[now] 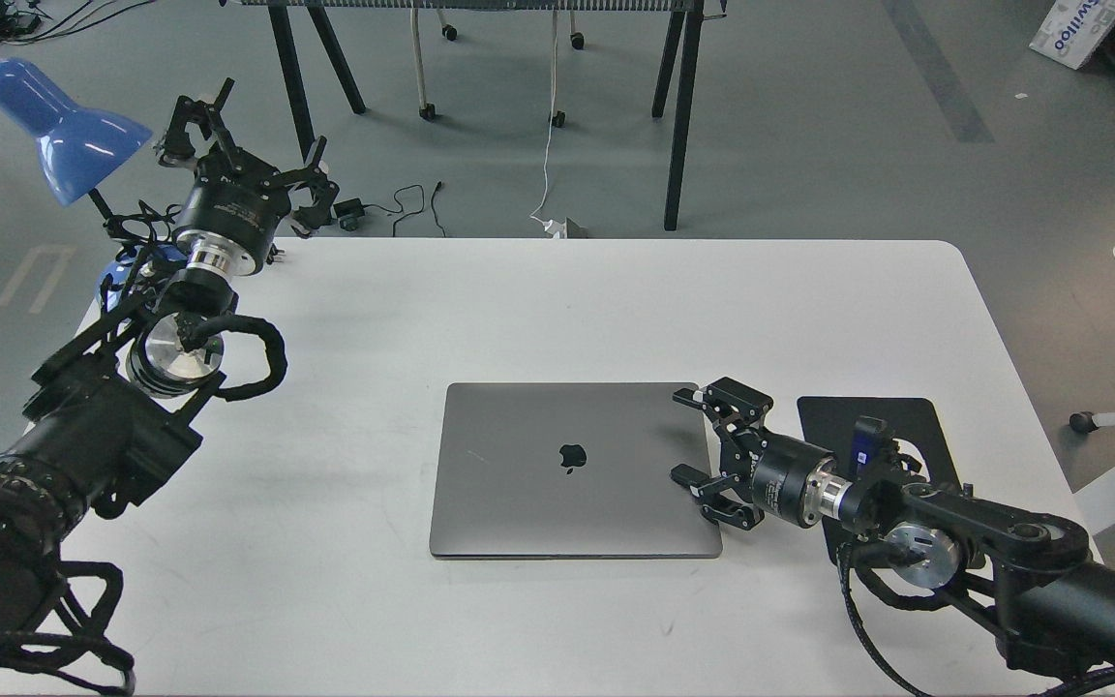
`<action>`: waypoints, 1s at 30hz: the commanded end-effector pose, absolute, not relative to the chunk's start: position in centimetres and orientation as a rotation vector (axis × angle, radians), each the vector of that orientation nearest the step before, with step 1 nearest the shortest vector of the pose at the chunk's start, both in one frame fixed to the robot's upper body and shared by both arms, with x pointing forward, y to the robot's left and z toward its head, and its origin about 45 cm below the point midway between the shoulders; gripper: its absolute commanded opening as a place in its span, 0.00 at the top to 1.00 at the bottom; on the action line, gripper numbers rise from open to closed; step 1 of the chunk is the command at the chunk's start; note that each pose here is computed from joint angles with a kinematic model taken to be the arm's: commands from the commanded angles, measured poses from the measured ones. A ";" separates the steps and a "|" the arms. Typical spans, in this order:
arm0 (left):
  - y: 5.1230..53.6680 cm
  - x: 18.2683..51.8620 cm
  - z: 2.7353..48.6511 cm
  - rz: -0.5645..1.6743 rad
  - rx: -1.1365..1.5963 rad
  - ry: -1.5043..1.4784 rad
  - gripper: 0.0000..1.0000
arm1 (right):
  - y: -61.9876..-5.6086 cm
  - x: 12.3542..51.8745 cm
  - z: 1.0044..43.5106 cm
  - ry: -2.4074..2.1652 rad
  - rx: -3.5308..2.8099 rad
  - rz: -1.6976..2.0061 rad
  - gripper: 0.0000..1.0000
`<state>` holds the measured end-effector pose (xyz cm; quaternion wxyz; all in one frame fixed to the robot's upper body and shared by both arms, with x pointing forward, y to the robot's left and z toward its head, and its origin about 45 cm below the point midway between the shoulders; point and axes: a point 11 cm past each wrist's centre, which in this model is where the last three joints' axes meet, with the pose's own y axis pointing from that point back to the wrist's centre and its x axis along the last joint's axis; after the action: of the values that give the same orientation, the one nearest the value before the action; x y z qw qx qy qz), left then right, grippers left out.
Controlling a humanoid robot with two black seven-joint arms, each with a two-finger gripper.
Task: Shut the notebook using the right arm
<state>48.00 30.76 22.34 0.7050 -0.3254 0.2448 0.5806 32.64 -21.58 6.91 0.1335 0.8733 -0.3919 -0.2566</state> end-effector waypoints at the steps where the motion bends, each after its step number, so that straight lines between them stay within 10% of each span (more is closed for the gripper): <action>1: 30.8 48.0 22.4 1.291 -0.723 0.545 0.00 | -21.2 33.9 8.8 -1.168 2.609 -0.748 0.00; 17: 30.8 48.0 22.3 1.291 -0.723 0.544 0.00 | -29.9 43.7 24.9 -1.861 2.957 -0.616 0.00; 30: 30.8 48.0 22.4 1.291 -0.725 0.546 0.00 | -39.2 45.5 24.4 -2.449 2.755 -1.106 0.00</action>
<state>48.01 30.77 22.35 0.7046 -0.3260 0.2453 0.5806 45.41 -37.76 25.00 -0.3276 0.6970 -0.5883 -0.2465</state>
